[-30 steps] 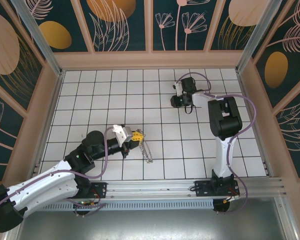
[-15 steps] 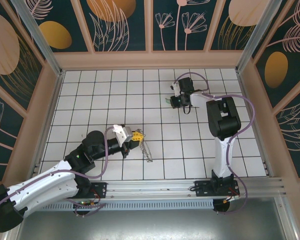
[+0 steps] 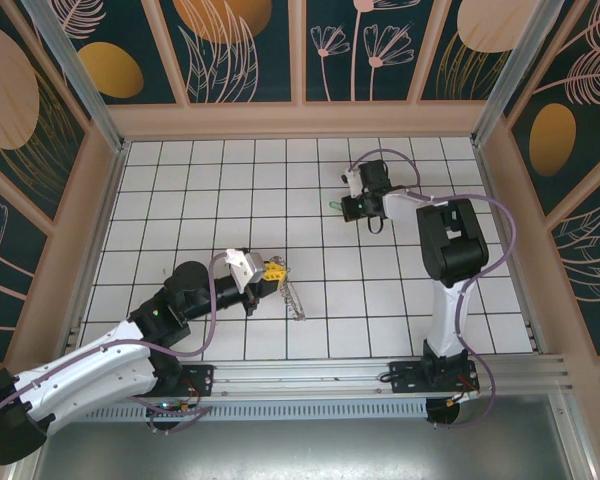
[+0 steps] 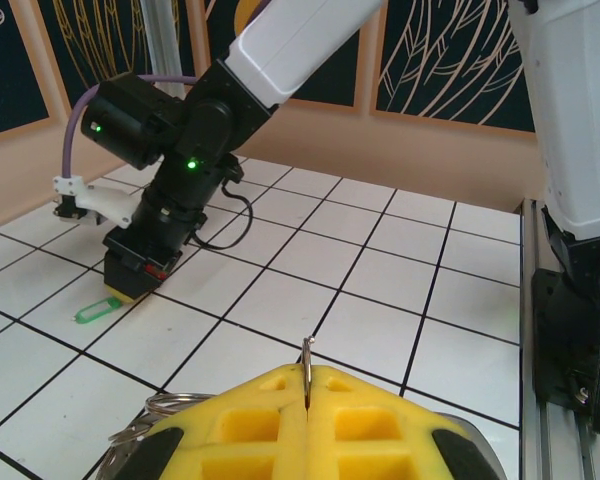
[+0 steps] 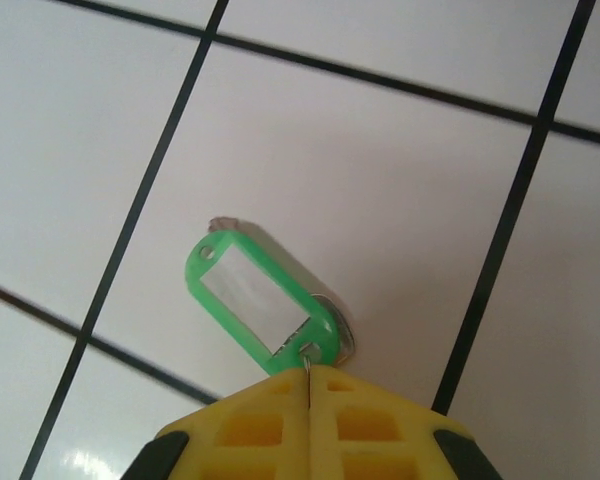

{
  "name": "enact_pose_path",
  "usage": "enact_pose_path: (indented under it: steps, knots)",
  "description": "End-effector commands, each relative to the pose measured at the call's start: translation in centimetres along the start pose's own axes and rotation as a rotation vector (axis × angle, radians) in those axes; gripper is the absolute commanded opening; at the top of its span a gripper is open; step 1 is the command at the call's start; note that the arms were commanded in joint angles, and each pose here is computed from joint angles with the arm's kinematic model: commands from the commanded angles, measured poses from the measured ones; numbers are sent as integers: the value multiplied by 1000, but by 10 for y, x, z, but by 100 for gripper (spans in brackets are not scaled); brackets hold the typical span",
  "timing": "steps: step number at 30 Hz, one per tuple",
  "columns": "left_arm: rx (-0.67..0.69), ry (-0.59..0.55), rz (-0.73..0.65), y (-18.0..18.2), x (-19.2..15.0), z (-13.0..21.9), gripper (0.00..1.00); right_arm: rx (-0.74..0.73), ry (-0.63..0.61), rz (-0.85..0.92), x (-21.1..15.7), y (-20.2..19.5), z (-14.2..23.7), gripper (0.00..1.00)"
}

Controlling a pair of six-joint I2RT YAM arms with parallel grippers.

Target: Put the keys on the keyring

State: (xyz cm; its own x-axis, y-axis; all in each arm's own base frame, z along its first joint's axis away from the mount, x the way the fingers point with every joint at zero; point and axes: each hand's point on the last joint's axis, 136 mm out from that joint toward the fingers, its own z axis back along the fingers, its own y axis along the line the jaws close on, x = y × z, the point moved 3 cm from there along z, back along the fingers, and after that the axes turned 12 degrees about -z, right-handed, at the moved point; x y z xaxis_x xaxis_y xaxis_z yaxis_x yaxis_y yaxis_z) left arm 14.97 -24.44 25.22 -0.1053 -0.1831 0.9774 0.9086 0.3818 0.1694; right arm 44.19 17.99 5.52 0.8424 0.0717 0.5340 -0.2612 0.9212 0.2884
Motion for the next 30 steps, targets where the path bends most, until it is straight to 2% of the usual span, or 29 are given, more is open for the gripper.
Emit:
enact_pose_path:
  steps: [1,9,17,25,30]
  knots:
    - [17,-48,-8,3,14,3,0,43,-36,21,2,10,21,0]
    - [21,-42,-3,3,14,4,0,147,-19,-5,-31,27,46,0]
    - [16,-38,0,3,14,2,0,127,46,-31,-81,25,55,0]
    - [19,-42,1,3,14,4,0,83,76,-31,-88,17,48,0]
    - [20,-42,0,3,14,3,0,77,79,-30,-88,17,47,8]
